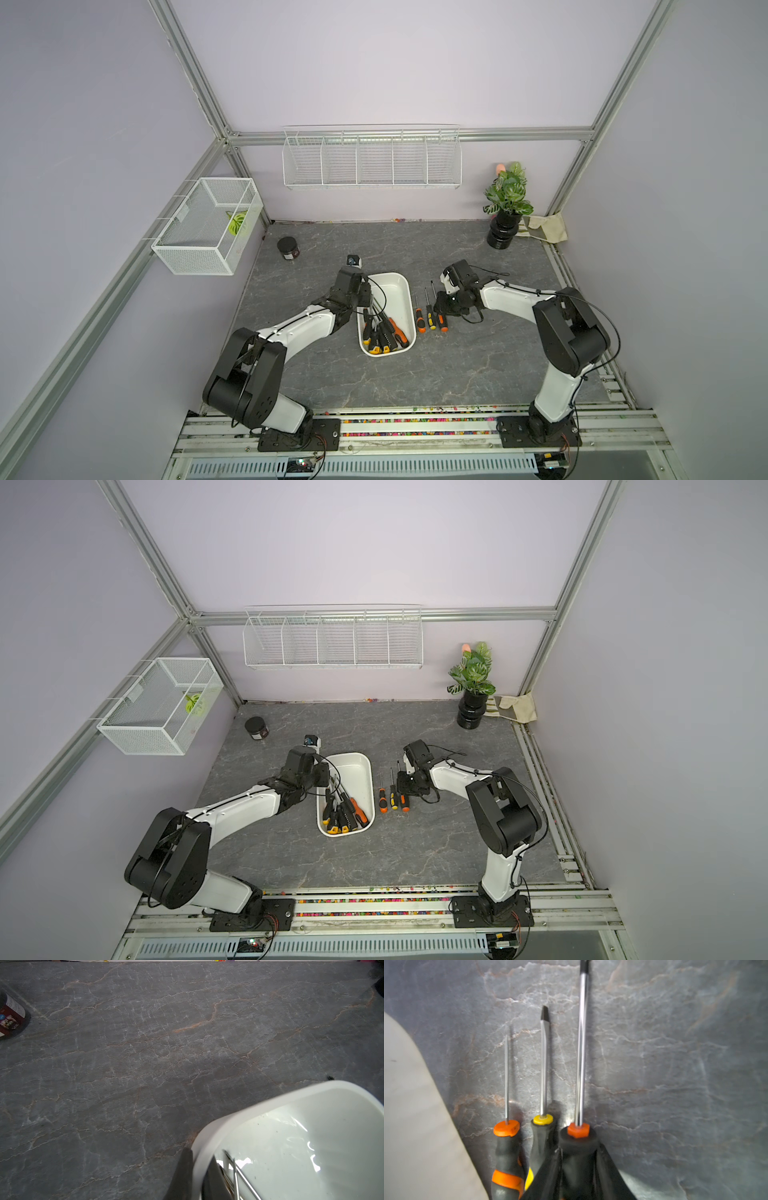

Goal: Take out the screwdriver from the storage box
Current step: Place the screwdriver at the center of the board.

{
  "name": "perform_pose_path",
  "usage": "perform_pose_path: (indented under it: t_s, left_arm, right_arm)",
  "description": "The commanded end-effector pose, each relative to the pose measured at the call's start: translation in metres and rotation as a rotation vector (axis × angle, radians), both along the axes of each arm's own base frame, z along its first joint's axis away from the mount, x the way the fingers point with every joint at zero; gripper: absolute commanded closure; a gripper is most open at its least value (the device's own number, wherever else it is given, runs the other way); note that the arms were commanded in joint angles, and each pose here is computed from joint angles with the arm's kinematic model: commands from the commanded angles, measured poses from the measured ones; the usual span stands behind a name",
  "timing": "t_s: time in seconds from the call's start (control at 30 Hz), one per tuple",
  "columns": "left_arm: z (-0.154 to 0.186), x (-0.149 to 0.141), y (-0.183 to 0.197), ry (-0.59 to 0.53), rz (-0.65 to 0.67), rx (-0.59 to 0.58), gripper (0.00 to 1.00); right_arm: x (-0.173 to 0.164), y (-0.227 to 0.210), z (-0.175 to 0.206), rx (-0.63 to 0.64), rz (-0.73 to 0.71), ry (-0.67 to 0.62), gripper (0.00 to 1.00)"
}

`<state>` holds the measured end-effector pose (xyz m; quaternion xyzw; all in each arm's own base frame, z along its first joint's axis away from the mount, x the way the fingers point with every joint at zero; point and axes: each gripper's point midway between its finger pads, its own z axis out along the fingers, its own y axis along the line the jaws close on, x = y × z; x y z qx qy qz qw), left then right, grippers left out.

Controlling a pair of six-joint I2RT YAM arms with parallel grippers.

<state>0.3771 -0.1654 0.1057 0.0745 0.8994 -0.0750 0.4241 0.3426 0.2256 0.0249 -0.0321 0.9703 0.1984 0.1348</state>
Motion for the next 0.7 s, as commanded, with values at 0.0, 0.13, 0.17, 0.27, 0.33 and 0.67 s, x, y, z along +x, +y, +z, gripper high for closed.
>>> perform_pose_path:
  t_s: [0.0, 0.13, 0.17, 0.27, 0.33, 0.67]
  left_arm:
    - [-0.006, 0.000, 0.001, 0.002, 0.003, 0.009, 1.00]
    - [-0.006, 0.000, 0.001, 0.002, 0.001, 0.008, 1.00]
    - [-0.006, 0.000, 0.001, 0.002, 0.001, 0.007, 1.00]
    - [-0.007, 0.000, 0.000, 0.005, 0.001, 0.007, 1.00]
    - [-0.007, 0.000, 0.000, 0.005, 0.001, 0.007, 1.00]
    - [-0.007, 0.000, 0.000, 0.005, 0.003, 0.006, 1.00]
  right_arm:
    - [-0.008, -0.006, -0.013, -0.023, -0.011, 0.033, 0.66]
    - [-0.008, -0.006, -0.011, -0.021, -0.015, 0.029, 0.66]
    - [-0.008, -0.006, -0.010, -0.020, -0.016, 0.030, 0.66]
    - [-0.007, -0.005, -0.005, -0.011, -0.020, 0.019, 0.66]
    - [-0.006, -0.004, -0.001, -0.003, -0.020, 0.011, 0.65]
    - [-0.008, -0.001, 0.030, 0.057, -0.029, -0.036, 0.59]
